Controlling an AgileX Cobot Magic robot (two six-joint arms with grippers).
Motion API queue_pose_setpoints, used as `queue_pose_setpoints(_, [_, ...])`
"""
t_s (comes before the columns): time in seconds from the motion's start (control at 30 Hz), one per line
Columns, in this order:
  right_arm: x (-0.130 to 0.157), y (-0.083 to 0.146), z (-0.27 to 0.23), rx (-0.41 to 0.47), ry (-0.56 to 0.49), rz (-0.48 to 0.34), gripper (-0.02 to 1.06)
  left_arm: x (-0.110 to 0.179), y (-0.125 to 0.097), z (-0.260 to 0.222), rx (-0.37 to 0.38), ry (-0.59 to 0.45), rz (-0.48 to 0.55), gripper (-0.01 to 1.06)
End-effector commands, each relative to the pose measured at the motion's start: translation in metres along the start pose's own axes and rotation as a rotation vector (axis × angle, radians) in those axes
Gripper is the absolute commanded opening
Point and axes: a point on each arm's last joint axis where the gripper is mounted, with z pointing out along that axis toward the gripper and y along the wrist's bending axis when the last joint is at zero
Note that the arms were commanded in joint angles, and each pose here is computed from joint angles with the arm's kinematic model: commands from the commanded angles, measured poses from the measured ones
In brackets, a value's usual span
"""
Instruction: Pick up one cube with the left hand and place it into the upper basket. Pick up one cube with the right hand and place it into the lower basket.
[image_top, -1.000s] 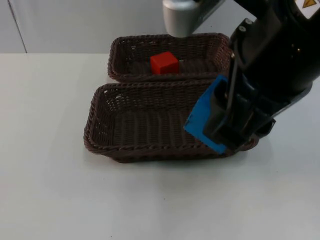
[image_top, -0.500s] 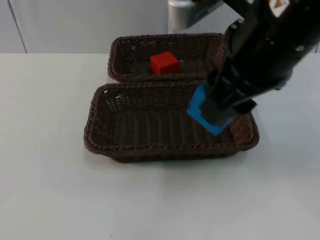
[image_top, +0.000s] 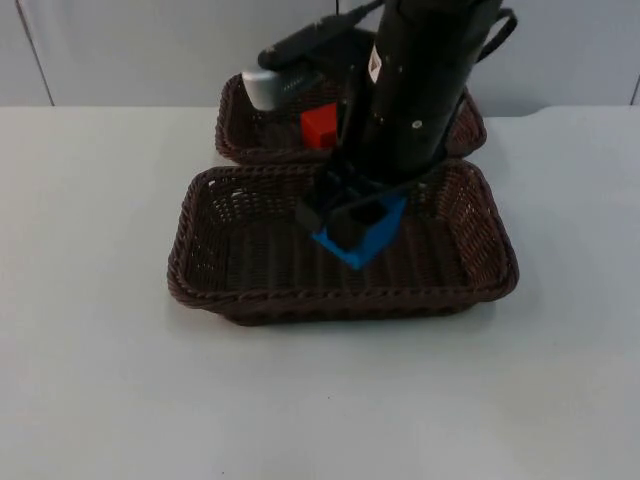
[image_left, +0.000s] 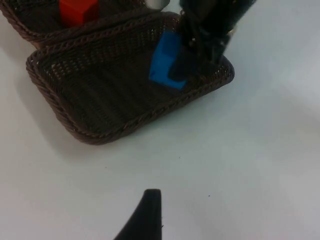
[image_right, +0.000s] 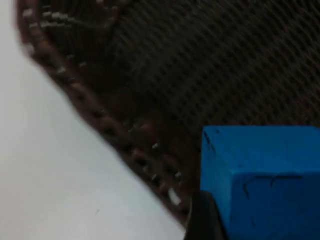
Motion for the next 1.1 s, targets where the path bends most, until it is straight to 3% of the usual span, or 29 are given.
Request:
queue_pose_setpoints(0.0, [-0.003, -0.008, 0.007, -0.003, 0.006, 0.018, 0.00, 0.001, 0.000, 0.000, -0.001, -0.004, 0.009, 0.92])
queue_pose_setpoints(0.2, [-0.006, -0.028, 0.035, 0.009, -0.029, 0.068, 0.00, 0.001, 0.001, 0.000, -0.005, -0.003, 0.013, 0.92])
queue_pose_setpoints(0.57, [-0.007, -0.029, 0.066, 0.008, -0.061, 0.082, 0.03, 0.001, 0.001, 0.000, -0.005, -0.005, 0.013, 0.92])
queue_pose_setpoints(0.7, [-0.005, -0.028, 0.073, 0.006, -0.057, 0.114, 0.35, 0.001, 0.001, 0.000, -0.005, -0.005, 0.013, 0.92])
queue_pose_setpoints(0.73, [-0.005, -0.028, 0.073, 0.006, -0.057, 0.114, 0.35, 0.001, 0.001, 0.000, -0.005, -0.005, 0.013, 0.92])
queue_pose_setpoints(0.83, [-0.004, -0.028, 0.076, 0.005, -0.051, 0.114, 0.64, 0.001, 0.001, 0.000, -0.005, -0.005, 0.013, 0.92])
queue_pose_setpoints(0.87, [-0.004, -0.028, 0.076, 0.005, -0.051, 0.114, 0.64, 0.001, 0.001, 0.000, -0.005, -0.005, 0.013, 0.92])
queue_pose_setpoints(0.93, [-0.004, -0.028, 0.075, 0.006, -0.049, 0.113, 0.79, 0.001, 0.001, 0.000, -0.005, -0.005, 0.013, 0.92])
queue_pose_setpoints(1.07, [-0.006, -0.029, 0.067, 0.013, -0.056, 0.109, 0.83, 0.001, 0.001, 0.000, -0.005, -0.005, 0.013, 0.92])
